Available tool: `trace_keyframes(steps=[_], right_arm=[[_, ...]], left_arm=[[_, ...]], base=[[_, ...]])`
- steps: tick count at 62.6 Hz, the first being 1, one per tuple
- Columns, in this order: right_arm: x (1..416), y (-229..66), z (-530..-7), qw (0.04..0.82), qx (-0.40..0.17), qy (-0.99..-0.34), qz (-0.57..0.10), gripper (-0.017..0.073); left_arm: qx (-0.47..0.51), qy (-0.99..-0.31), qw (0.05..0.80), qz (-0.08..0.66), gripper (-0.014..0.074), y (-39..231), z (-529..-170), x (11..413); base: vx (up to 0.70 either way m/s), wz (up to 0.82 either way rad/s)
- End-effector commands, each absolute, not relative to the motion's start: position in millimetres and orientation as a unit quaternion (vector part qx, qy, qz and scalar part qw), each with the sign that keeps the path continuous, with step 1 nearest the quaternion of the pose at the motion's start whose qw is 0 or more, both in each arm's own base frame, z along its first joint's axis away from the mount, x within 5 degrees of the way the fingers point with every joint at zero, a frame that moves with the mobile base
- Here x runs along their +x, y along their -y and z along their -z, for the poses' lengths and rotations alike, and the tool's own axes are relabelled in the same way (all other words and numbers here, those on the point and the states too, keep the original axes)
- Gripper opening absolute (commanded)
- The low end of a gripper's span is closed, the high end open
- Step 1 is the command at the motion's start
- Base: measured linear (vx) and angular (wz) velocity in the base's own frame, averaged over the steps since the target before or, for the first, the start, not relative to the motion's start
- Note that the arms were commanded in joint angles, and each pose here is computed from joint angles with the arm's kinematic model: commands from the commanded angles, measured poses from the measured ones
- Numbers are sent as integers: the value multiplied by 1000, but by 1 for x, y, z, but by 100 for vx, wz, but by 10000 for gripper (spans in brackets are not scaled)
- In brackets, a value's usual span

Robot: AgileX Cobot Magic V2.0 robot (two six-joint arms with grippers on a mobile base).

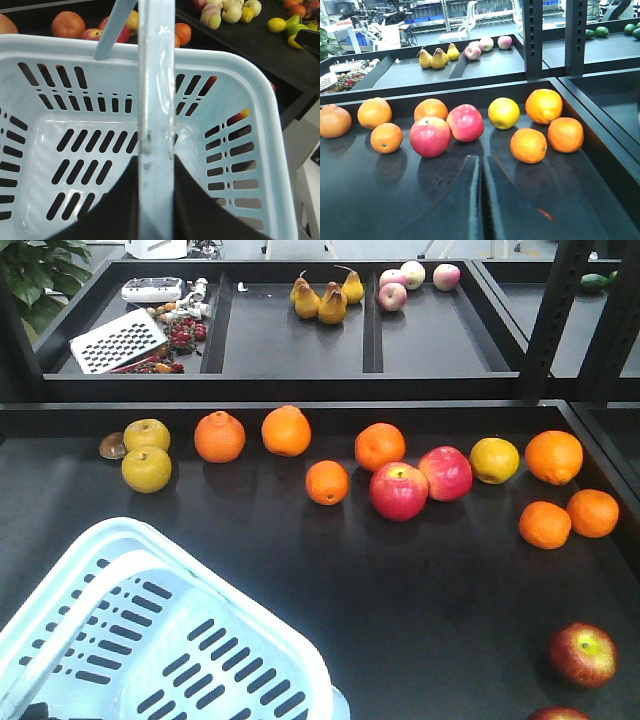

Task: Pick three apples into basket with both arms
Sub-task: 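Drive the base up to the fruit table edge holding the basket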

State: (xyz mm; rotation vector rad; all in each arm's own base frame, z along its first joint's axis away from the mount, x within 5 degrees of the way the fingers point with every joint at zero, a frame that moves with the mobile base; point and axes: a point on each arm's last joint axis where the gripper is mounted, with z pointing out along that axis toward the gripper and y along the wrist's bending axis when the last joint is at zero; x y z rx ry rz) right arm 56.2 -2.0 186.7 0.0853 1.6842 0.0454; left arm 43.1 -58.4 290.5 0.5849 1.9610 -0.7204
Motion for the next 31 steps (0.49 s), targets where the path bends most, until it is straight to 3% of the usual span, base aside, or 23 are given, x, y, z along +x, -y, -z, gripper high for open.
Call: trace_keyframes(steps=[1,31], right_arm=[[57,1,-190,689,30,-724,-18,-4],[57,1,-190,689,30,-724,-18,-4]], left_arm=[[211,-776,506,312,-7,59,-307,46],[211,-776,506,312,-7,59,-307,46]], base=[[0,0],[0,0]])
